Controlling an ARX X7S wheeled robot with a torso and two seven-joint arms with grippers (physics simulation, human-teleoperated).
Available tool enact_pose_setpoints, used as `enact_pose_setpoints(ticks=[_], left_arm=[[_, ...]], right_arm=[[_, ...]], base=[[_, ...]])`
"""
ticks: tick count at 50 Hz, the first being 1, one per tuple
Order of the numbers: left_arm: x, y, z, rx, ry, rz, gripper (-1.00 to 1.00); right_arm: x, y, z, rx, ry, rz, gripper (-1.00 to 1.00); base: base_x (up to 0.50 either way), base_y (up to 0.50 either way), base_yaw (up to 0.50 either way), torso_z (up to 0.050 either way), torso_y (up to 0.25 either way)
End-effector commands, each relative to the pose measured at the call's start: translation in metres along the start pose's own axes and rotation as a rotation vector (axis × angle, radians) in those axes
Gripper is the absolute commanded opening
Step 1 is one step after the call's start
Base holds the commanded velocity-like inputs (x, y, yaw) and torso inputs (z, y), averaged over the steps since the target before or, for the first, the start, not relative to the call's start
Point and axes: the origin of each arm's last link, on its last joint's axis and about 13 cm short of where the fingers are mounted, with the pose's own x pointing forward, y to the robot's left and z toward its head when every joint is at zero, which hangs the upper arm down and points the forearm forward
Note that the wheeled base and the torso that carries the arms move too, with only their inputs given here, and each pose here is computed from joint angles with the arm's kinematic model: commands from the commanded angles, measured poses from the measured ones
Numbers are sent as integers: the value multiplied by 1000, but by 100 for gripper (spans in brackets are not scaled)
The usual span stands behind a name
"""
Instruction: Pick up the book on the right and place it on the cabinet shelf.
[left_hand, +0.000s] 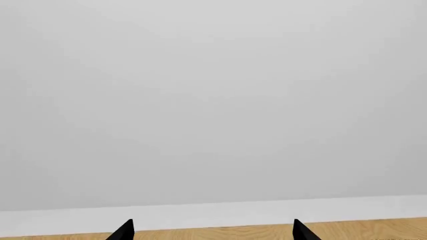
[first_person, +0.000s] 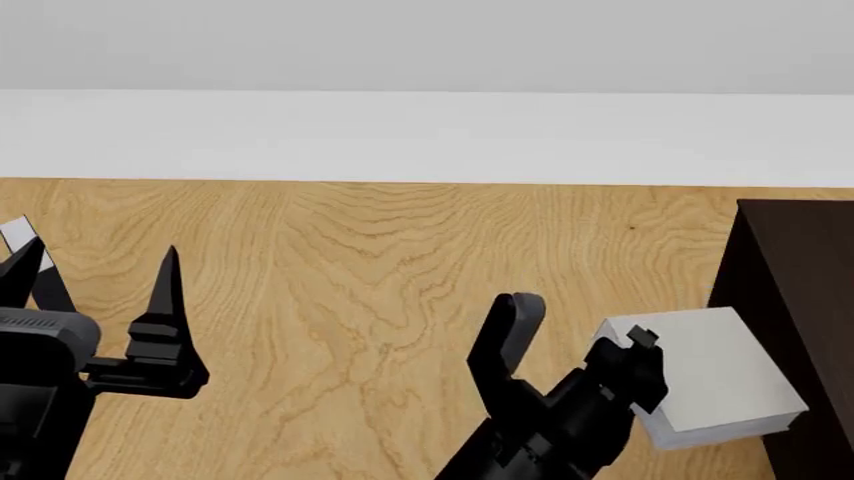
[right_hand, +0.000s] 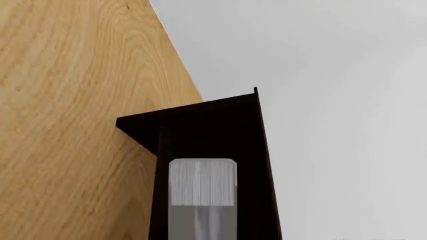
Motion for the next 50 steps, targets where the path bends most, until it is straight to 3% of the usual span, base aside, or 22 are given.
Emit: enact_pose_setpoints(ticks=[1, 50], left_arm=[[1, 0, -1, 2, 3, -1, 100], [3, -2, -5, 8, 14, -7, 100]], right_arm=[[8, -4, -9, -118, -18, -124, -100], [17, 5, -31, -148, 43, -155, -100]], base=[[0, 0, 0, 0, 0], [0, 0, 0, 0, 1]])
